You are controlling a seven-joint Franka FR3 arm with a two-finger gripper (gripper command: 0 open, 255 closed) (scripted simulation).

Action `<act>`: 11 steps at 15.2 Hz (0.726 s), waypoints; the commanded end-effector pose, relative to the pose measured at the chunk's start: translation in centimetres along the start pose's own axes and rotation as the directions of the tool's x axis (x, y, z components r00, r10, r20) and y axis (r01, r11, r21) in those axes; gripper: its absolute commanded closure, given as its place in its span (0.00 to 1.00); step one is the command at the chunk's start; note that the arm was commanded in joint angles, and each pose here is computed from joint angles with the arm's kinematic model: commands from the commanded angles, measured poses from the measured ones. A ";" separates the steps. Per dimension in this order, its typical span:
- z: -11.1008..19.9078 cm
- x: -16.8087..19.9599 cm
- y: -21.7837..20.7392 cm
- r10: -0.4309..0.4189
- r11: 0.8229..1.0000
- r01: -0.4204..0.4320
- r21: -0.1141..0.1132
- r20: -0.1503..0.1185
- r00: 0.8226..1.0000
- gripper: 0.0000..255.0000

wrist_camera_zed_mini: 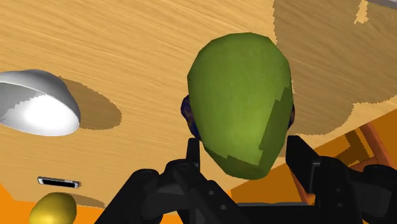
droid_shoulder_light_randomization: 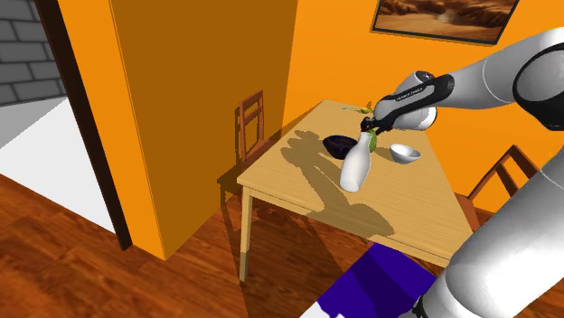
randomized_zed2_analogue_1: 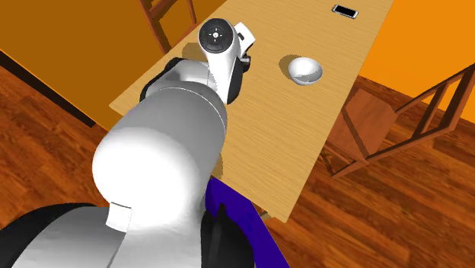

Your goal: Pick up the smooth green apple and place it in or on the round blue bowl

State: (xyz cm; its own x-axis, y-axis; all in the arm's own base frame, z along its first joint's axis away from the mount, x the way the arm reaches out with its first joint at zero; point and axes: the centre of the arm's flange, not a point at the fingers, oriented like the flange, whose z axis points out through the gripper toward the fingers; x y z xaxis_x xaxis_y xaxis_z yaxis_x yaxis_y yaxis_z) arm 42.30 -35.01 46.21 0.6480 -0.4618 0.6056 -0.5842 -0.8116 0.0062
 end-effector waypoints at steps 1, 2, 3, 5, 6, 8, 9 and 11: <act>1.4 2.2 -0.7 0.001 1.000 -0.001 0.001 -0.001 1.000 1.00; 2.1 3.2 -0.9 0.001 1.000 -0.001 0.001 -0.001 1.000 1.00; 2.9 4.3 -1.2 0.001 1.000 -0.001 0.001 -0.001 1.000 1.00; 4.4 6.4 -1.7 0.001 1.000 -0.001 0.001 -0.001 1.000 1.00; 5.1 7.5 -1.9 0.001 1.000 -0.001 0.001 -0.001 1.000 1.00; 6.6 9.6 -2.5 0.001 1.000 -0.001 0.001 -0.001 1.000 1.00; 7.3 10.6 -2.7 0.001 1.000 -0.001 0.001 -0.001 1.000 1.00; 8.8 11.8 -3.1 0.001 1.000 -0.001 0.001 -0.001 1.000 1.00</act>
State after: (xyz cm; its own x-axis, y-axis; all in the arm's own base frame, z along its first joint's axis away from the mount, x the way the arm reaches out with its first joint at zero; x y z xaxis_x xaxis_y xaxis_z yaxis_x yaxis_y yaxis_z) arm 55.29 -40.74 46.88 0.6476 -0.4615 0.6064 -0.5847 -0.8112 0.0071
